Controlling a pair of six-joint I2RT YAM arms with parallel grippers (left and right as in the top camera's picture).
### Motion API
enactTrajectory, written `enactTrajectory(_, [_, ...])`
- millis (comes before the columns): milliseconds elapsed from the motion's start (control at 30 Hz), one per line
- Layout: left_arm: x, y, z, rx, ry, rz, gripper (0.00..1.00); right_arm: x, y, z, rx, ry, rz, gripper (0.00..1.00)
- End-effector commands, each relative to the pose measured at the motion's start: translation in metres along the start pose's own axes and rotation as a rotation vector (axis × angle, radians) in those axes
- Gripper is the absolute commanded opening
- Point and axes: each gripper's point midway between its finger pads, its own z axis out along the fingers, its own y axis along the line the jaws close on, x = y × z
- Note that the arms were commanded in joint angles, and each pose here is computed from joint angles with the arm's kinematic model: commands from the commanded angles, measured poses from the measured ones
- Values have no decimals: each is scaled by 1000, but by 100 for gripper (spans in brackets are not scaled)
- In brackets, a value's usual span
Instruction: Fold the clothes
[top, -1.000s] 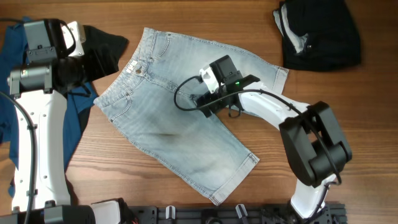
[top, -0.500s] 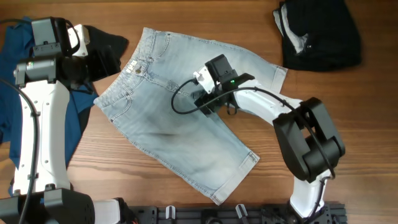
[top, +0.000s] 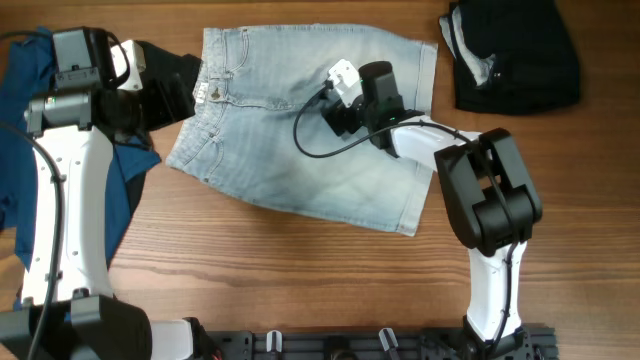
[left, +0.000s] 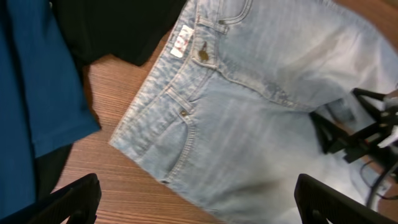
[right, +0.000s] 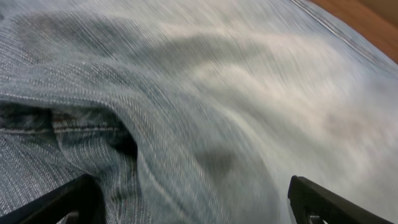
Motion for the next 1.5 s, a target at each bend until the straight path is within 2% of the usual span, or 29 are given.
enactTrajectory(0, [6,-3,19,6,54,3,100,113,-25,8,130,334,16,100])
enactTrajectory(67, [5,-3,24,5,59,3,100,90,-31,-6,156,297,133,100])
enactTrajectory(133, [-2,-5,25,15,32,7,100,49,-32,-29,123,211,210,100])
enactTrajectory(167, [-4,-6,26,18,23,11,100,18,-33,-52,93,148,250,100])
enactTrajectory(267, [-5,-6,26,19,20,11,100,-41,-33,-125,51,41,374,100])
enactTrajectory(367, [0,-5,25,14,38,7,100,-76,-21,-207,-15,-25,501,100])
enactTrajectory(433, [9,-3,25,5,77,-21,97,-84,-13,-259,-30,-48,611,100])
enactTrajectory(467, [25,1,23,-20,141,-122,92,-77,-3,-299,-33,-29,717,100])
enactTrajectory(533, [42,12,20,-95,199,-258,86,-63,12,-328,-58,20,835,100])
enactTrajectory(600, [53,23,17,-181,220,-420,87,-50,29,-348,-105,74,868,100])
enactTrajectory(700, [59,24,24,-189,227,-464,87,-30,39,-361,-93,144,961,100])
enactTrajectory(833, [74,30,56,-215,203,-635,85,35,26,-362,201,340,1232,91])
enactTrajectory(933, [83,37,94,-220,118,-717,85,80,17,-353,422,449,1324,89])
enactTrajectory(1033, [88,46,117,-224,29,-771,83,106,25,-329,474,524,1407,84])
enactTrajectory(1200, [78,50,135,-167,-91,-785,75,130,46,-287,425,653,1467,83])
enactTrajectory(1467, [86,60,149,-214,-80,-780,66,153,60,-267,436,804,1459,82])
